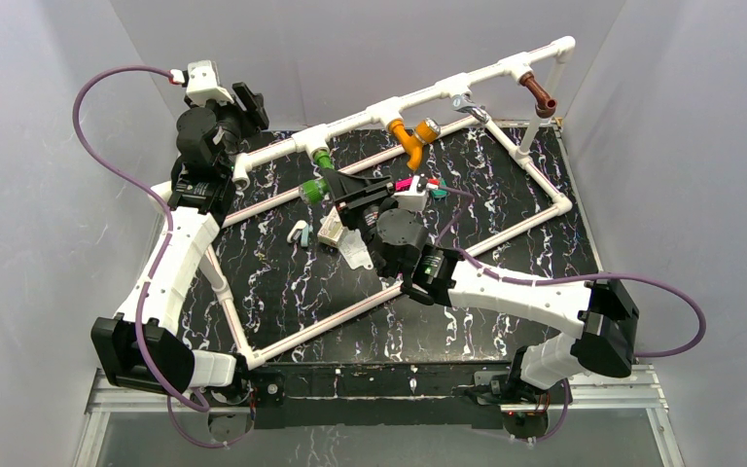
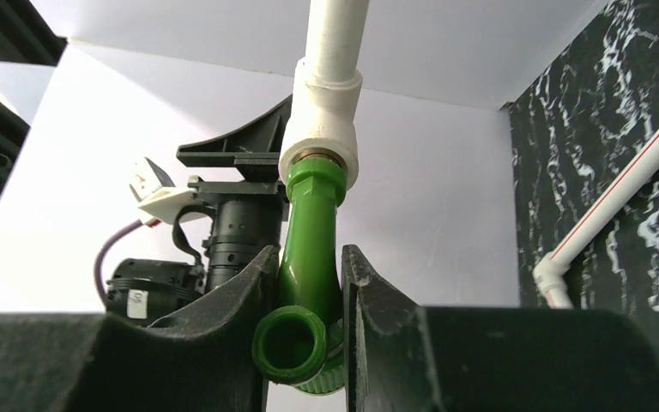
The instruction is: Install the water faucets
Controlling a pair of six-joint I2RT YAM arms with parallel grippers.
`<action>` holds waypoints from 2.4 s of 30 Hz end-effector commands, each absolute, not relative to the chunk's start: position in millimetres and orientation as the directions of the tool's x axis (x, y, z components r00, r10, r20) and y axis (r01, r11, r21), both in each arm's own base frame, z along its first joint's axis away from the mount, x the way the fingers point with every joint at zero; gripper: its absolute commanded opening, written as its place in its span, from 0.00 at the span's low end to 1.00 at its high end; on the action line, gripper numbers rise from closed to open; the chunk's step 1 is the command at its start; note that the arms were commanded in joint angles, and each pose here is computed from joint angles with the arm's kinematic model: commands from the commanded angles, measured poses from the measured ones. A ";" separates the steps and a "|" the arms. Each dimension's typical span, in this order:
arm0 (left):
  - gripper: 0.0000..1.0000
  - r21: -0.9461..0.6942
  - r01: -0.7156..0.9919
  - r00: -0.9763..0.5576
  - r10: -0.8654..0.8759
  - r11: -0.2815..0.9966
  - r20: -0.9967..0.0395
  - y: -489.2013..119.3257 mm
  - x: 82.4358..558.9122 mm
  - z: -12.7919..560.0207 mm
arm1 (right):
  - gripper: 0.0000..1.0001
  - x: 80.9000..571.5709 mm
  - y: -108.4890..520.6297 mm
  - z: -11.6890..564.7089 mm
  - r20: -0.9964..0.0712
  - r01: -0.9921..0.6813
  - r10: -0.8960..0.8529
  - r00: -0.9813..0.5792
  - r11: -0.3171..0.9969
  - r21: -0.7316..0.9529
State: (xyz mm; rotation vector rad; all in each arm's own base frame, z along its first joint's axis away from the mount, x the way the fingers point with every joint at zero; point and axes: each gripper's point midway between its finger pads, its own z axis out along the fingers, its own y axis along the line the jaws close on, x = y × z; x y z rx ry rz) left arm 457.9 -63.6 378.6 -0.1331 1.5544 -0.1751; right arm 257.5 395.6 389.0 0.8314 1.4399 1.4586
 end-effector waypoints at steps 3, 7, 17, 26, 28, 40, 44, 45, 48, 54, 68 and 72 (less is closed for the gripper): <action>0.58 -0.067 -0.041 -0.544 -0.078 0.997 -0.836 -65.7 429.4 176.1 | 0.03 248.2 389.5 439.4 0.205 -0.098 0.875 -0.438 -0.273 0.957; 0.58 -0.066 -0.041 -0.546 -0.077 0.997 -0.834 -65.9 429.4 174.9 | 0.28 246.7 393.0 442.5 0.183 -0.120 0.873 -0.452 -0.263 0.957; 0.58 -0.072 -0.035 -0.548 -0.080 0.997 -0.832 -68.4 429.8 173.8 | 0.71 240.3 387.1 446.9 0.091 -0.171 0.883 -0.460 -0.189 0.967; 0.58 -0.067 -0.036 -0.551 -0.076 0.997 -0.831 -67.8 429.8 172.3 | 0.84 230.1 375.7 433.2 0.000 -0.173 0.876 -0.483 -0.095 0.980; 0.58 -0.066 -0.036 -0.551 -0.075 0.997 -0.831 -67.6 429.7 172.7 | 0.85 225.3 372.1 429.4 -0.029 -0.176 0.868 -0.496 -0.068 0.982; 0.58 -0.053 -0.041 -0.549 -0.067 0.998 -0.833 -65.7 429.5 172.9 | 0.83 200.2 320.7 397.7 -0.306 -0.209 0.807 -0.506 0.230 0.951; 0.58 -0.046 -0.045 -0.549 -0.063 0.998 -0.833 -64.3 429.8 172.6 | 0.82 192.3 305.1 412.7 -0.473 -0.338 0.750 -0.462 0.344 0.876; 0.58 -0.045 -0.044 -0.551 -0.062 0.998 -0.832 -64.6 429.5 172.1 | 0.81 190.7 303.3 417.5 -0.535 -0.377 0.718 -0.446 0.391 0.839; 0.58 -0.043 -0.045 -0.552 -0.060 0.998 -0.832 -64.4 429.3 172.0 | 0.82 186.5 302.7 435.1 -0.717 -0.519 0.596 -0.361 0.511 0.685; 0.58 -0.040 -0.045 -0.561 -0.058 0.998 -0.826 -64.5 429.7 168.1 | 0.81 183.8 307.1 452.4 -0.969 -0.710 0.217 -0.120 0.663 0.237; 0.58 -0.032 -0.047 -0.559 -0.053 0.998 -0.828 -63.2 429.7 168.8 | 0.85 204.8 321.9 441.2 -0.695 -0.569 -0.466 0.548 0.402 -0.718; 0.58 -0.032 -0.046 -0.560 -0.053 0.998 -0.827 -63.3 430.0 168.4 | 0.89 208.1 333.2 432.6 -0.345 -0.272 -0.634 0.692 0.214 -0.938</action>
